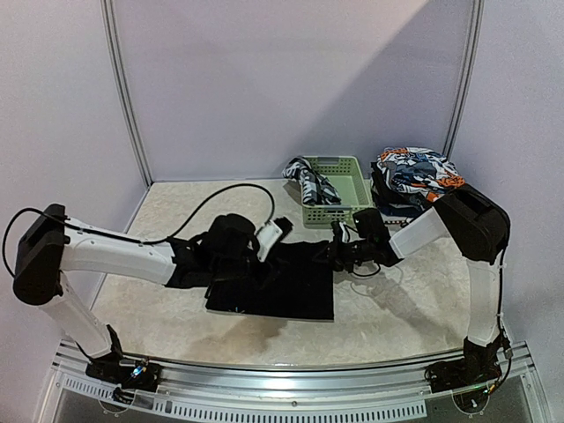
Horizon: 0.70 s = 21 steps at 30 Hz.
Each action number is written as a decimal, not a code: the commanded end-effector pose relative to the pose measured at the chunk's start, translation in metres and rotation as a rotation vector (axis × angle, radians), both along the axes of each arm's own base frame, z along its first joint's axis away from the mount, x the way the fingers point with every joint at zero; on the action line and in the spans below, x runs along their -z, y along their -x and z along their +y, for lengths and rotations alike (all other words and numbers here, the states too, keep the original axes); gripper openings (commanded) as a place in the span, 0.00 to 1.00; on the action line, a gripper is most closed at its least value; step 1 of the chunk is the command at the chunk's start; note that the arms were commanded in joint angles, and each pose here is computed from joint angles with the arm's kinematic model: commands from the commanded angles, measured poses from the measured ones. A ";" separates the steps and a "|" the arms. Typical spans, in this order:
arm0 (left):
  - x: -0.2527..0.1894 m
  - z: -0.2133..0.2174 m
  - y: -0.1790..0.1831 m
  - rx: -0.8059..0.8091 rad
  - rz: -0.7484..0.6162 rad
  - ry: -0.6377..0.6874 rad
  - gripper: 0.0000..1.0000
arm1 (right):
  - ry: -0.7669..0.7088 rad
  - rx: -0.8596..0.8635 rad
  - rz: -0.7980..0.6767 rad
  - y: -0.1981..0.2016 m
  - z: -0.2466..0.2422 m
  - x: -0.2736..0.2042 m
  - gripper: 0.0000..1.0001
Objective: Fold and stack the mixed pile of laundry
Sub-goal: Place the square-folded T-shirt at the corner of the board.
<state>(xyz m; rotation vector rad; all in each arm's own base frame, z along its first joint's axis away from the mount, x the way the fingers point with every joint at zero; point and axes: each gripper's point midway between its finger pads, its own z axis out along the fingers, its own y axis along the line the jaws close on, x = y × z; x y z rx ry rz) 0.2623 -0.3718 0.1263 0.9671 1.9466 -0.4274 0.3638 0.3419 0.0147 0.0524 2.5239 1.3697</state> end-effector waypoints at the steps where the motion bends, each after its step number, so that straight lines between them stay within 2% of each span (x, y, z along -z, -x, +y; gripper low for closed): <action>1: 0.025 0.049 -0.045 -0.236 0.140 -0.020 0.35 | 0.130 -0.027 0.013 0.010 -0.020 0.015 0.03; 5: 0.043 0.080 -0.085 -0.378 0.194 -0.029 0.28 | 0.142 -0.035 0.012 0.013 -0.022 0.014 0.03; 9: 0.066 0.094 -0.111 -0.430 0.273 0.001 0.19 | 0.156 -0.039 0.009 0.016 -0.025 0.014 0.03; 21: 0.104 0.117 -0.149 -0.524 0.315 -0.017 0.11 | 0.202 -0.054 0.009 0.019 -0.030 0.015 0.01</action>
